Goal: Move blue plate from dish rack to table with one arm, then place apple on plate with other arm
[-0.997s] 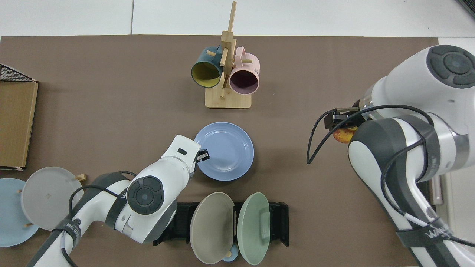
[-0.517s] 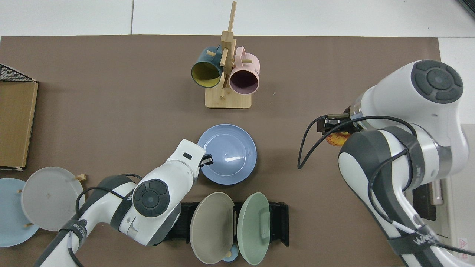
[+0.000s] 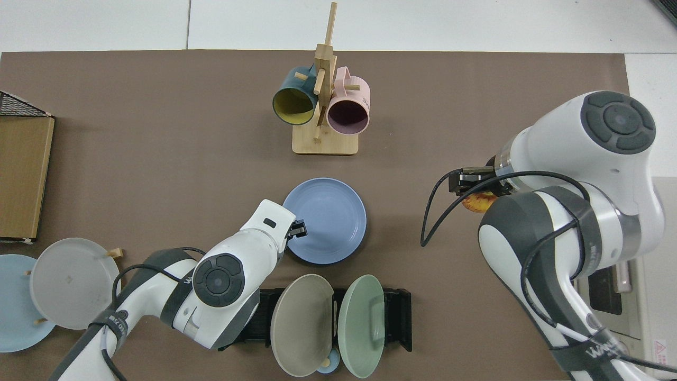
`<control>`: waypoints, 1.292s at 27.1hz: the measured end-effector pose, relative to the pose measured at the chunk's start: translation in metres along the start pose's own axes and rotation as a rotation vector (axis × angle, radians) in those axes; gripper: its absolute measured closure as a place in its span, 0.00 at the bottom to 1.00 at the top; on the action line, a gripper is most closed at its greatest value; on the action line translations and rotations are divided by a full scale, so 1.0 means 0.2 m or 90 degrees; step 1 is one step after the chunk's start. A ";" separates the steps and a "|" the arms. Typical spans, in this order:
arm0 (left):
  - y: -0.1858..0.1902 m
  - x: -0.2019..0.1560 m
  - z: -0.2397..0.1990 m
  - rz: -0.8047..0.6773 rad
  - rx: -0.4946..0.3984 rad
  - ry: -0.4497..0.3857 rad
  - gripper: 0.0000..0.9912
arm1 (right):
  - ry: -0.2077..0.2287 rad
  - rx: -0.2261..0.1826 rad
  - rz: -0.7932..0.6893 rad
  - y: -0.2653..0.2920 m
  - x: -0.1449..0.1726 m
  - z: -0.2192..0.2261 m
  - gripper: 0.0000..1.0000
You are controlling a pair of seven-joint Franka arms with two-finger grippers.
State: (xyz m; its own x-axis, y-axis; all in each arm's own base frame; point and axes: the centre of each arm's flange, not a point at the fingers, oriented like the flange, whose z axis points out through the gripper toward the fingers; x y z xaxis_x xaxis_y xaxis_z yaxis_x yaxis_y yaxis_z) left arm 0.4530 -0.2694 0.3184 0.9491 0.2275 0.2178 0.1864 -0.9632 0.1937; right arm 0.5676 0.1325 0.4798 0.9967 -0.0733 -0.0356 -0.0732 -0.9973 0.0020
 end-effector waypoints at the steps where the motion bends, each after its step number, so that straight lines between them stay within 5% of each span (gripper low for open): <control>1: 0.00 0.01 0.00 -0.001 0.003 -0.002 0.40 | 0.000 0.000 0.001 0.00 0.00 0.00 0.26; 4: -0.01 0.06 -0.03 0.003 0.029 -0.019 0.35 | 0.000 0.000 0.002 0.00 0.00 0.00 0.26; 9: -0.04 0.25 -0.15 0.010 0.083 -0.052 0.04 | 0.005 0.002 0.005 0.00 0.00 0.00 0.26; 16: -0.24 0.53 -0.46 0.026 0.150 -0.087 0.03 | 0.037 0.018 0.032 -0.15 -0.02 -0.03 0.26; 25: -0.65 0.88 -1.08 0.065 0.179 -0.144 0.00 | 0.045 0.026 0.054 -0.61 -0.21 -0.06 0.26; 35: -1.01 0.91 -1.44 0.103 0.135 -0.171 0.00 | 0.048 0.016 0.064 -1.12 -0.44 0.17 0.26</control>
State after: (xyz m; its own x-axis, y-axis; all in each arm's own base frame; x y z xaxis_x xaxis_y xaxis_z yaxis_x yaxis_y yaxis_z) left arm 0.5155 0.0076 0.5936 0.9981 0.0521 -0.0342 0.0510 -0.9982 -0.0318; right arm 0.4948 0.3634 0.4477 0.9840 -0.1739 0.0393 -0.1731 -0.9846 -0.0238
